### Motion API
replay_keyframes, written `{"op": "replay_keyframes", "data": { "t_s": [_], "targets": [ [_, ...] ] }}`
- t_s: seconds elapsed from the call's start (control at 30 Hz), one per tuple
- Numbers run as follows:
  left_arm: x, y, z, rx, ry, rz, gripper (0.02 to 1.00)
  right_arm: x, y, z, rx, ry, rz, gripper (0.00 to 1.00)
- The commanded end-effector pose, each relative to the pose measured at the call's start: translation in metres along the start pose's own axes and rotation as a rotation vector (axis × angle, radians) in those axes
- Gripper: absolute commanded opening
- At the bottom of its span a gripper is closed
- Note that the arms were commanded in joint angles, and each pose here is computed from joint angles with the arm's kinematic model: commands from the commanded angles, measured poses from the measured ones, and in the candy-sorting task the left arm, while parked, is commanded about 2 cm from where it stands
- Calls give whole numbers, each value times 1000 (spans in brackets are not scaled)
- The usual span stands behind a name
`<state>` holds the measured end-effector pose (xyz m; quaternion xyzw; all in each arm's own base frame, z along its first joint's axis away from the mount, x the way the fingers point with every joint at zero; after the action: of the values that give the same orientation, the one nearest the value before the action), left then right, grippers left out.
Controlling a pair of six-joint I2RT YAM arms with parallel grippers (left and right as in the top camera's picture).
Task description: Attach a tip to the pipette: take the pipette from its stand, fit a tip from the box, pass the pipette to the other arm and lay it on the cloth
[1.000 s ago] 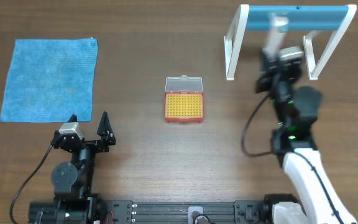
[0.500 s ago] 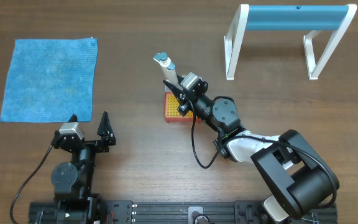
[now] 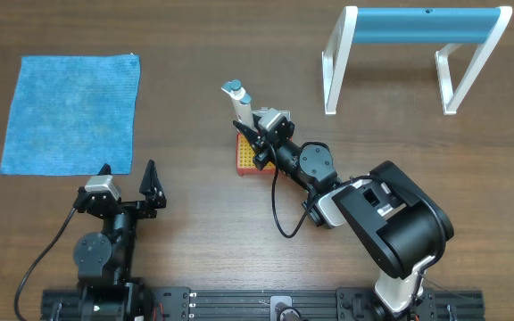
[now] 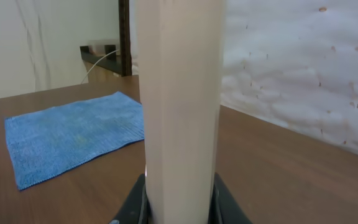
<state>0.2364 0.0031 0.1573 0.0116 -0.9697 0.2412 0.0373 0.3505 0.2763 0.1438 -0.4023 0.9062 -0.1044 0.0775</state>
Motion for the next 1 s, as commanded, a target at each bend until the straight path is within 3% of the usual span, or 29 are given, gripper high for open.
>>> {"op": "replay_keyframes", "data": {
  "t_s": [0.03, 0.6, 0.77, 1.0],
  "targets": [
    [0, 0, 2, 2, 5, 1, 921, -5, 2, -2, -13, -14, -12, 82],
    [0, 0, 2, 2, 5, 1, 921, -9, 2, 6, -24, 26, -21, 80],
    [0, 0, 2, 2, 5, 1, 919, -6, 15, 21, -41, 64, -82, 82],
    [0, 0, 2, 2, 5, 1, 919, 9, 24, 43, -62, 130, -96, 82]
  ]
}}
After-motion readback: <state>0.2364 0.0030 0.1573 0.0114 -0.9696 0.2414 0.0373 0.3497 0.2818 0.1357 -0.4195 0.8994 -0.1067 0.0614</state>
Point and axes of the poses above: each gripper's point midway between its finger pads, its own x axis back along the fingers, its own y axis along the line the jaws close on, z = x × y, the point moved 1 cm from there along x, back along the fingers, and after that the axes turned 14 degrees about x, right-handed, at the moved point
